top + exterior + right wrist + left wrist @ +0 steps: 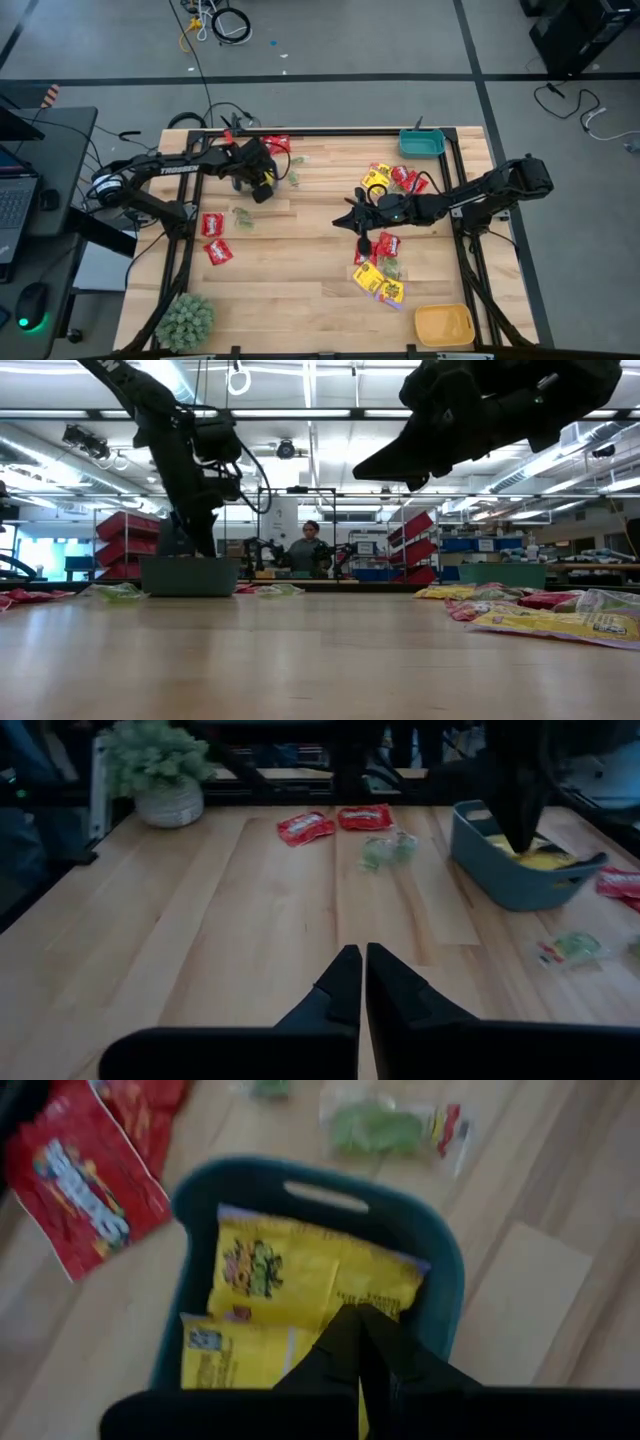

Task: Sort candy
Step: Put the yellow candy into the dark blue bin

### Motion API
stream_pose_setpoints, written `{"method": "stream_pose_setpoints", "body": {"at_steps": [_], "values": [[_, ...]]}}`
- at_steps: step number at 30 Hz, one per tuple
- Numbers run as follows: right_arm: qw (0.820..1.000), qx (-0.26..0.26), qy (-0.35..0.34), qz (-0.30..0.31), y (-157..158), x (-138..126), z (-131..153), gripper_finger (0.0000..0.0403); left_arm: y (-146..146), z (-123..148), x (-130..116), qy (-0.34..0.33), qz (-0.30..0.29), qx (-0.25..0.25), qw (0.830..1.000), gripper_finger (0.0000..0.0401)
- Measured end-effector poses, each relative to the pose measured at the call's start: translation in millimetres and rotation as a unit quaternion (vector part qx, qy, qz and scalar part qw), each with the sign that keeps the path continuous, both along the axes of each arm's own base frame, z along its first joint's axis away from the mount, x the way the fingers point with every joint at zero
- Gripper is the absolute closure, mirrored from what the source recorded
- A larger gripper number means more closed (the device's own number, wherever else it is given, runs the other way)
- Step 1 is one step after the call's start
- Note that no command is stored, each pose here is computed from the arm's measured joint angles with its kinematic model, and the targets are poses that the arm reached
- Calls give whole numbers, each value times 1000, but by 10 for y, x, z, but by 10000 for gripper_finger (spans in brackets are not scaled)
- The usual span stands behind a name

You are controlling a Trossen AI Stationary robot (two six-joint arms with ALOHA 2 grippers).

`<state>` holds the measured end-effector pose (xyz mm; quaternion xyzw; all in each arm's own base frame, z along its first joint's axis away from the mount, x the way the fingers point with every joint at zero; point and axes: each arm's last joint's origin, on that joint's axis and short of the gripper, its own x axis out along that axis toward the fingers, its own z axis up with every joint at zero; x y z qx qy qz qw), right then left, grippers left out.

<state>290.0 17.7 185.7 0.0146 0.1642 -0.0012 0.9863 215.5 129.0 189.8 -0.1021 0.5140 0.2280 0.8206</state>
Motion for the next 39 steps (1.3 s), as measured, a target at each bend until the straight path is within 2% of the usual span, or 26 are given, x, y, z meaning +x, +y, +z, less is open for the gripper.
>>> {"method": "stream_pose_setpoints", "body": {"at_steps": [3,7,14,18,24,34,39], "values": [[1000,8,7,-17,-81,33,33,393,-3,98,-8,-20,-4,20,1000,401],[998,10,55,-42,-218,80,74,379,-23,275,-38,-89,-6,58,994,401],[986,9,141,-91,-514,36,34,324,-167,428,-103,-199,-36,88,975,401],[968,21,210,-140,-691,-80,-73,285,-254,426,-101,-220,-57,98,969,401],[922,-8,307,-235,-877,-279,-196,249,-332,409,-63,-231,-77,100,965,401],[879,-9,393,-272,-1043,-406,-474,262,-338,406,-61,-224,-94,113,963,401],[869,-11,409,-277,-1109,-378,-611,268,-339,403,-63,-221,-97,114,964,401]]}}
